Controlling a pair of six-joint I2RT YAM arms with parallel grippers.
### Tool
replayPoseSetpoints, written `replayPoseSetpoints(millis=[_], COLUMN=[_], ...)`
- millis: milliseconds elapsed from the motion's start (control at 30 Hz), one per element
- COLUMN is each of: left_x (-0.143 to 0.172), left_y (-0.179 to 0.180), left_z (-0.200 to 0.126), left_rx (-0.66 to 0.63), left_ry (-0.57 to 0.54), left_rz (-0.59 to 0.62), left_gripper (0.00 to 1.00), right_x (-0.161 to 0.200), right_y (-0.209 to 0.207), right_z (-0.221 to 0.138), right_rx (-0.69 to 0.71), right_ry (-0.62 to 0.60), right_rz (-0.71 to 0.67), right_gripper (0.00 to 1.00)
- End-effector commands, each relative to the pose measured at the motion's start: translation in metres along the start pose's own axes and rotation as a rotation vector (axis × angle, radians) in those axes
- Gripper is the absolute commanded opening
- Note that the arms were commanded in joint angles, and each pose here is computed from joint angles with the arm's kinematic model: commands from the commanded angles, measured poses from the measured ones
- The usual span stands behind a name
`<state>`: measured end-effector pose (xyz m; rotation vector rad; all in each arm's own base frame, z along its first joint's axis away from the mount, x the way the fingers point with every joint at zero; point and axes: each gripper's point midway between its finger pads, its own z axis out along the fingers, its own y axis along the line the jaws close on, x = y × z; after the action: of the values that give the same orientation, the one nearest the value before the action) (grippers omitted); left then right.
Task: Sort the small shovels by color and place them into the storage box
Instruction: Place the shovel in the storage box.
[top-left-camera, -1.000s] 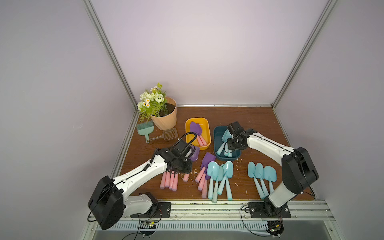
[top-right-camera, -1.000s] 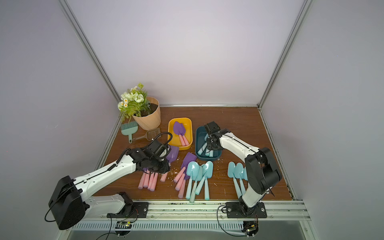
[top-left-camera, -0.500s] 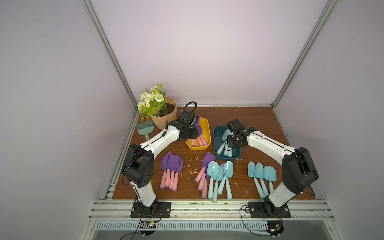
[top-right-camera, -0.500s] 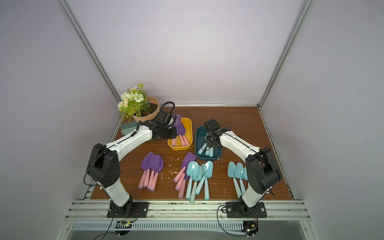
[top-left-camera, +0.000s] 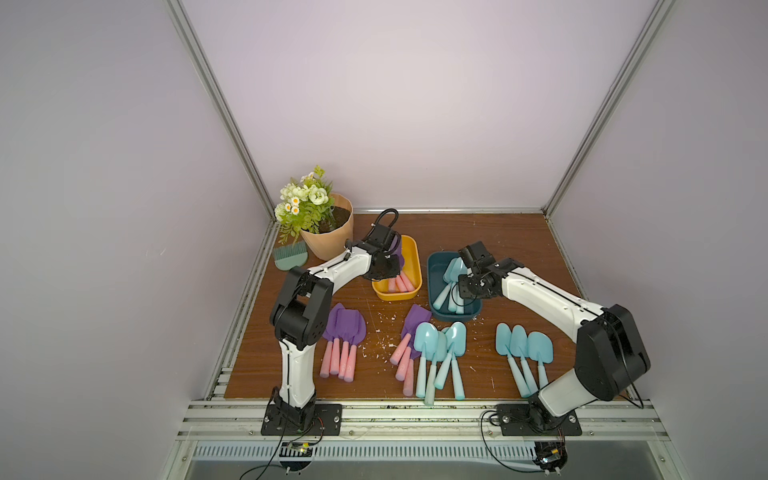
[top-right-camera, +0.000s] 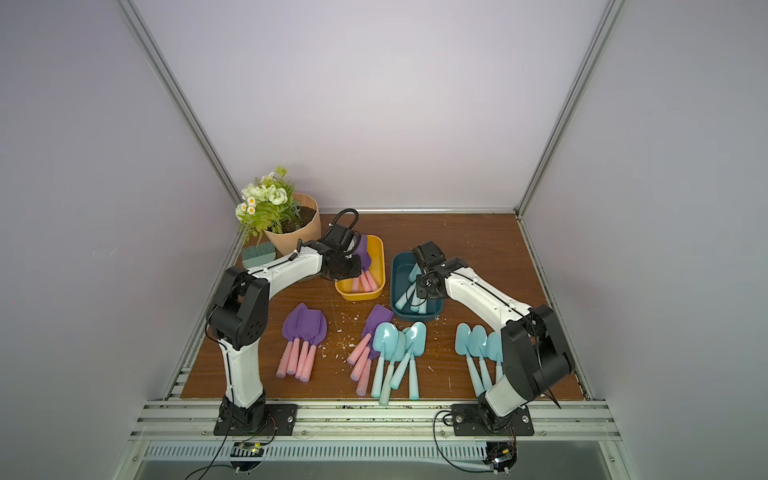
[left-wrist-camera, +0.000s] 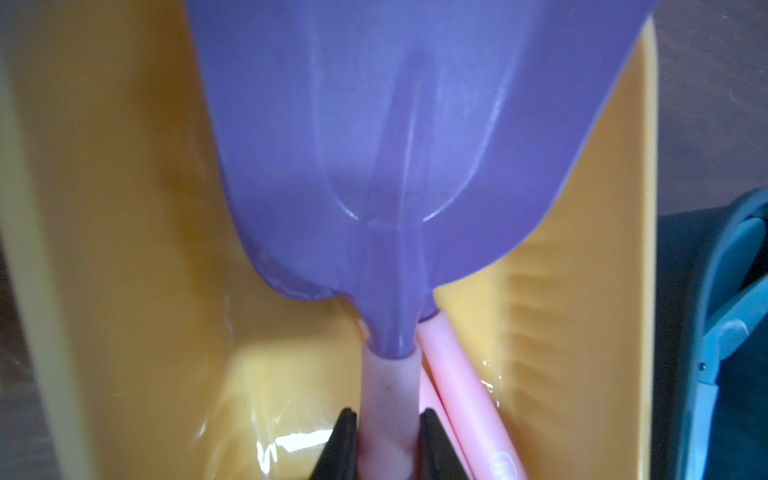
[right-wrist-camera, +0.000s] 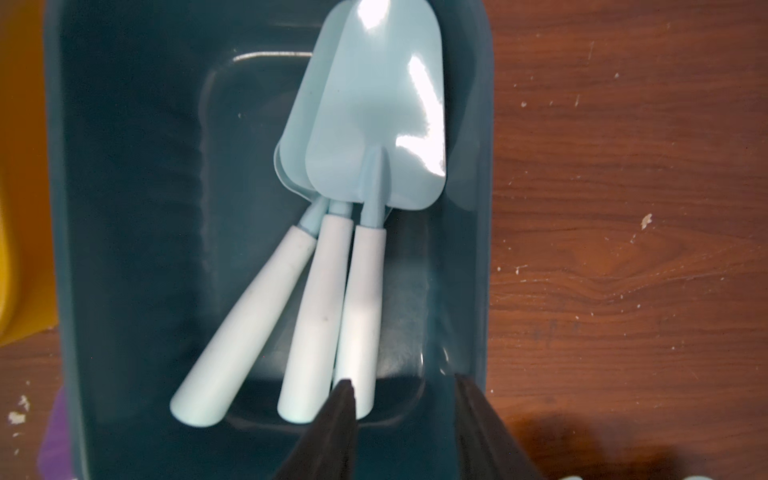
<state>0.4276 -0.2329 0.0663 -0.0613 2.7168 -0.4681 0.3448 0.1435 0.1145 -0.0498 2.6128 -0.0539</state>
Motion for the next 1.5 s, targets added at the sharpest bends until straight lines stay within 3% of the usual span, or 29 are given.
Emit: replayPoseSetpoints(millis=[0, 200, 433, 867, 1267, 1467], left_x=[-0.005, 0.005, 0.012, -0.001, 0.018, 0.029], left_y=[0.003, 0.013, 0.016, 0.002, -0.01, -0.025], left_z=[0.004, 0.008, 0.007, -0.035, -0.036, -0.044], left_rx=[-0.003, -0.036, -0.038, -0.017, 0.01, 0.039], left_ry=[-0.002, 0.015, 0.032, -0.086, -0.076, -0.076], left_rz=[-0.043, -0.07, -0.086, -0.039, 0.015, 0.079], left_gripper=[0.01, 0.09, 0.42, 0.5, 0.51, 0.51], right_x=[0.014, 0.042, 0.073, 0.162, 0.137, 0.09], right_y=[0.011, 0.021, 0.04, 0.077, 0.071, 0.063], right_z=[-0.006, -0.013, -0.026, -0.054, -0.06, -0.087], right_rx=[-0.075, -0.092, -0.153, -0.259, -0.195, -0.171], right_ry=[0.031, 0.065, 0.09, 0.233, 0.113, -0.077], right_rz=[-0.02, -0.064, -0.116, -0.213, -0.11, -0.05], right_gripper=[0.43, 0.43, 0.43, 0.45, 0.45, 0.46])
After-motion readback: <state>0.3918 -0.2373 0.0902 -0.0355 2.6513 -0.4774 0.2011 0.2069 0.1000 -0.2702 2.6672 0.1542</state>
